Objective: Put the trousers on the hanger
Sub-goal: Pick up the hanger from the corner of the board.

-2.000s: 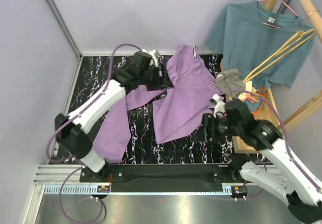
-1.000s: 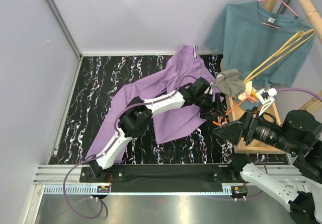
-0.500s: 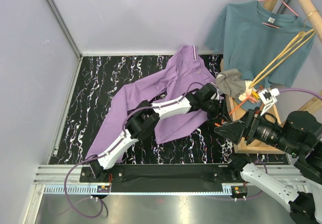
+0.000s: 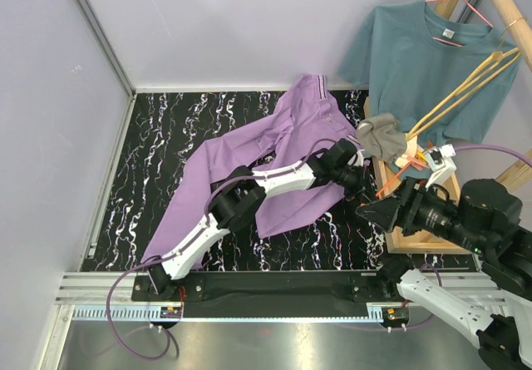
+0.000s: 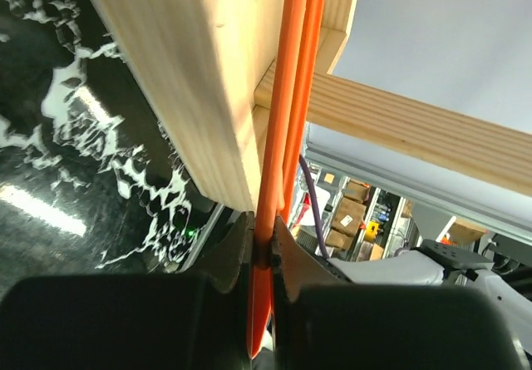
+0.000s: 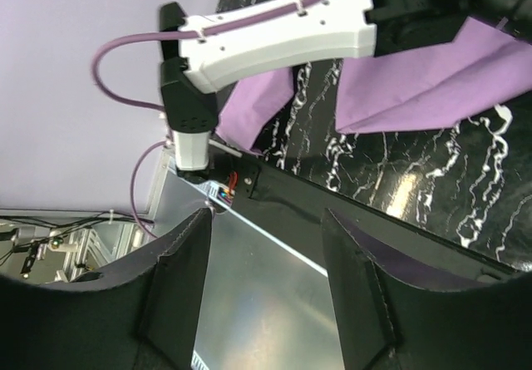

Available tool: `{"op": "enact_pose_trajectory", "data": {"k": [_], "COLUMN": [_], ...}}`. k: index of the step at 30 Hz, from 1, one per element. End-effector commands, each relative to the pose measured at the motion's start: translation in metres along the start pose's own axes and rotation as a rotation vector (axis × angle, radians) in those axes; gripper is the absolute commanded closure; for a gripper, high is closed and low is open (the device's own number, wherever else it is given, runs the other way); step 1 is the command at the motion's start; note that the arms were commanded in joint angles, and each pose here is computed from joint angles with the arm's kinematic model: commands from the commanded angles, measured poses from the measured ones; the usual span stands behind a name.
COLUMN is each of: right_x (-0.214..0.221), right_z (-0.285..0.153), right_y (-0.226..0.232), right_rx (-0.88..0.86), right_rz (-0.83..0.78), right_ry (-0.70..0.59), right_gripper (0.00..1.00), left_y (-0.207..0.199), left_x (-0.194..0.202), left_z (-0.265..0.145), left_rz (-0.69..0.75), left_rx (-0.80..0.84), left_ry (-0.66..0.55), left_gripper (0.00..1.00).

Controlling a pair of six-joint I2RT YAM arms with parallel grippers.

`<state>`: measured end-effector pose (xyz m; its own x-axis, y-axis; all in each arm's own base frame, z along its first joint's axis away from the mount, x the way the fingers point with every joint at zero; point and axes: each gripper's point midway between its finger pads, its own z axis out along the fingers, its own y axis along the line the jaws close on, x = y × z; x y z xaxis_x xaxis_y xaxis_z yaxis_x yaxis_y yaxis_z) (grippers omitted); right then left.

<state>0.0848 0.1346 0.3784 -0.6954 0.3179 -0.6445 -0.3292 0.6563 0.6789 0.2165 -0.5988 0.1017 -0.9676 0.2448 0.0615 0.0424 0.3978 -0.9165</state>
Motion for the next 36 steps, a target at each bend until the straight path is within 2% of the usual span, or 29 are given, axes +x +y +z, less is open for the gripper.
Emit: {"op": "enact_pose_trajectory", "data": {"k": [1,2,4,5,6,7,11,13,15,16,17,19,23,24,25,27,28,32,34,36], "right_x": [-0.003,-0.003,-0.010,-0.011,-0.012,-0.013,-0.008,0.009,0.013,0.013,0.013,0.011,0.013,0.014,0.012,0.002,-0.012,-0.049,-0.068,-0.072], "right_z": [0.007,0.006,0.000,-0.001,-0.001,-0.002,0.018,0.035,0.057,0.065,0.076,0.085,0.112,0.120,0.126,0.135,0.136,0.123,0.116,0.113], "right_y": [-0.008,-0.010,-0.010,-0.009,-0.008,-0.005,0.012,0.017,0.014,0.006,0.004,0.001,-0.009,-0.011,-0.016,-0.019,-0.030,-0.050,-0.061,-0.076], "right_rx": [0.069,0.082,0.092,0.089,0.088,0.077,-0.016,-0.060,-0.041,-0.001,0.016,0.029,0.086,0.104,0.132,0.168,0.241,0.385,0.454,0.554], "right_rz": [0.009,0.006,-0.009,-0.014,-0.022,-0.023,-0.036,-0.035,-0.023,-0.017,-0.010,-0.027,0.026,0.070,0.092,0.145,0.160,0.331,0.353,0.389], "right_ry": [0.010,0.011,-0.016,-0.020,-0.020,-0.021,0.046,0.154,0.210,0.214,0.229,0.235,0.254,0.256,0.238,0.188,0.104,-0.146,-0.259,-0.299], "right_gripper": [0.38,0.38,0.29,0.21,0.09,0.01,0.00,0.00,0.00,0.00,0.00,0.01,0.17,0.28,0.32,0.31,0.27,0.23,0.21,0.23], "left_y": [-0.054,-0.057,-0.054,-0.071,-0.074,-0.071,-0.091,-0.102,-0.111,-0.119,-0.122,-0.123,-0.128,-0.130,-0.135,-0.133,-0.134,-0.135,-0.136,-0.140], "left_x": [0.005,0.006,0.004,0.006,0.000,0.000,-0.003,-0.006,-0.013,-0.015,-0.019,-0.029,-0.044,-0.048,-0.048,-0.055,-0.056,-0.058,-0.058,-0.058], "left_z": [-0.044,-0.051,-0.070,-0.088,-0.101,-0.108,-0.142,-0.153,-0.163,-0.169,-0.173,-0.182,-0.199,-0.204,-0.210,-0.216,-0.219,-0.224,-0.225,-0.228], "left_rz": [0.076,0.075,0.068,0.089,0.085,0.078,0.049,0.061,0.010,0.041,-0.012,-0.010,-0.077,-0.083,-0.057,-0.093,-0.085,-0.105,-0.106,-0.107], "left_rx": [0.123,0.133,0.139,0.165,0.178,0.185,0.227,0.283,0.335,0.385,0.409,0.457,0.535,0.558,0.594,0.614,0.623,0.646,0.658,0.671], "left_ry": [-0.002,-0.007,-0.025,-0.044,-0.063,-0.068,-0.070,-0.066,-0.073,-0.085,-0.080,-0.099,-0.102,-0.105,-0.107,-0.116,-0.120,-0.125,-0.132,-0.137], "left_gripper": [1.00,1.00,1.00,1.00,1.00,1.00,1.00,1.00,1.00,1.00,1.00,1.00,1.00,1.00,1.00,1.00,1.00,1.00,1.00,1.00]}}
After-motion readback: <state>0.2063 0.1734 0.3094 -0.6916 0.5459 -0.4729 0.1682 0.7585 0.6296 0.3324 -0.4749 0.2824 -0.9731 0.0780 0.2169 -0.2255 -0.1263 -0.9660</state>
